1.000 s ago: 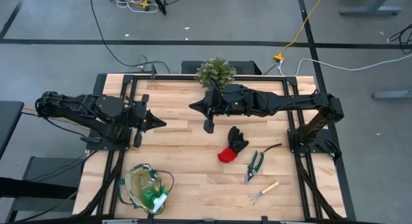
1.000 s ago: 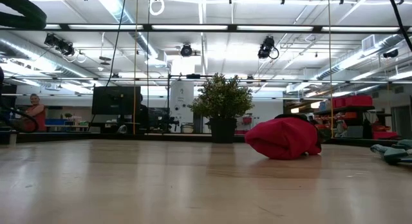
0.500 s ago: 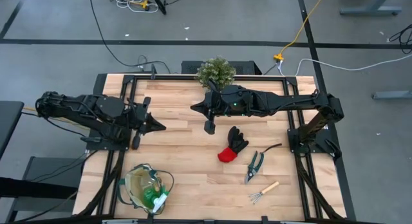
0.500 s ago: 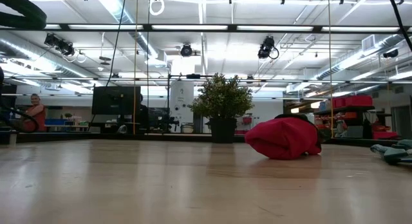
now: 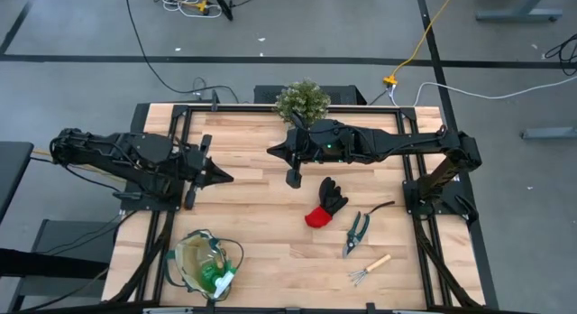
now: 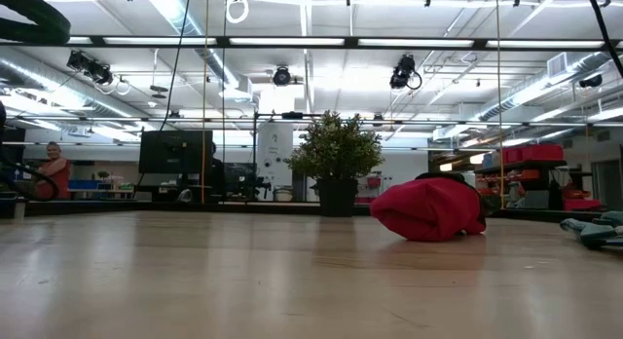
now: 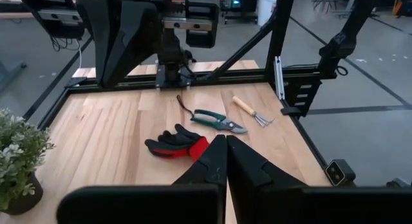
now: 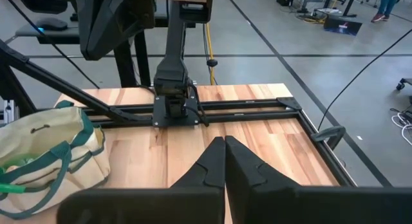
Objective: Pick & Place Garden tools in Gardening bag
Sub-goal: Put the green shear scissors into the gardening bag
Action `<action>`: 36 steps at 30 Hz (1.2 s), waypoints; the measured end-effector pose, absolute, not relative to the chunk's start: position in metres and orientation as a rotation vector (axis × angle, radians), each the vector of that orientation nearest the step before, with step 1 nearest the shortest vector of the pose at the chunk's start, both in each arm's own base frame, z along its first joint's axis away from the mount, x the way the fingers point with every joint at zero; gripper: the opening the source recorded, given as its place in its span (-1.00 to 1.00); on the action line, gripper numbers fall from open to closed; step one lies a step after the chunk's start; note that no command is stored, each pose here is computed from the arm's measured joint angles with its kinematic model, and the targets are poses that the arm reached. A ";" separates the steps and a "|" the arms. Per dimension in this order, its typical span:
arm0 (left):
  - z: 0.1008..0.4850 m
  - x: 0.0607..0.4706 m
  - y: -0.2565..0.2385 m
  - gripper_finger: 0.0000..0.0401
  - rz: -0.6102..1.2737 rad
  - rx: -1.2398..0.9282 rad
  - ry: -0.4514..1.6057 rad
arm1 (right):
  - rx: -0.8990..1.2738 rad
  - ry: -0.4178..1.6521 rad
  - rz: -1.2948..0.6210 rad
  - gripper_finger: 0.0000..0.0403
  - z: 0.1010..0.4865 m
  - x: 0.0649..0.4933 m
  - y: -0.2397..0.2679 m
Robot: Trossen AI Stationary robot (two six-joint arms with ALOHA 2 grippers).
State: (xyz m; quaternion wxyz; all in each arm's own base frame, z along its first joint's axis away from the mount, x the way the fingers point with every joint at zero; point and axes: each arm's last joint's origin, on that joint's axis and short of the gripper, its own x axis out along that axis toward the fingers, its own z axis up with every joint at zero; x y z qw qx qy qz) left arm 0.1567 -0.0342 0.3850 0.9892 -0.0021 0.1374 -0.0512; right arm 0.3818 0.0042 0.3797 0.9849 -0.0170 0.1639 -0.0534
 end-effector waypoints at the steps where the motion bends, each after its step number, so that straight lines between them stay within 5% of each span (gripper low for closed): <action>1: 0.385 0.157 -0.034 -0.93 -0.102 -0.003 0.275 | -0.034 0.330 -0.107 -0.98 0.380 0.382 0.004; 36: 0.385 0.157 -0.034 -0.94 -0.098 -0.015 0.279 | -0.003 0.329 -0.085 -0.98 0.380 0.382 0.005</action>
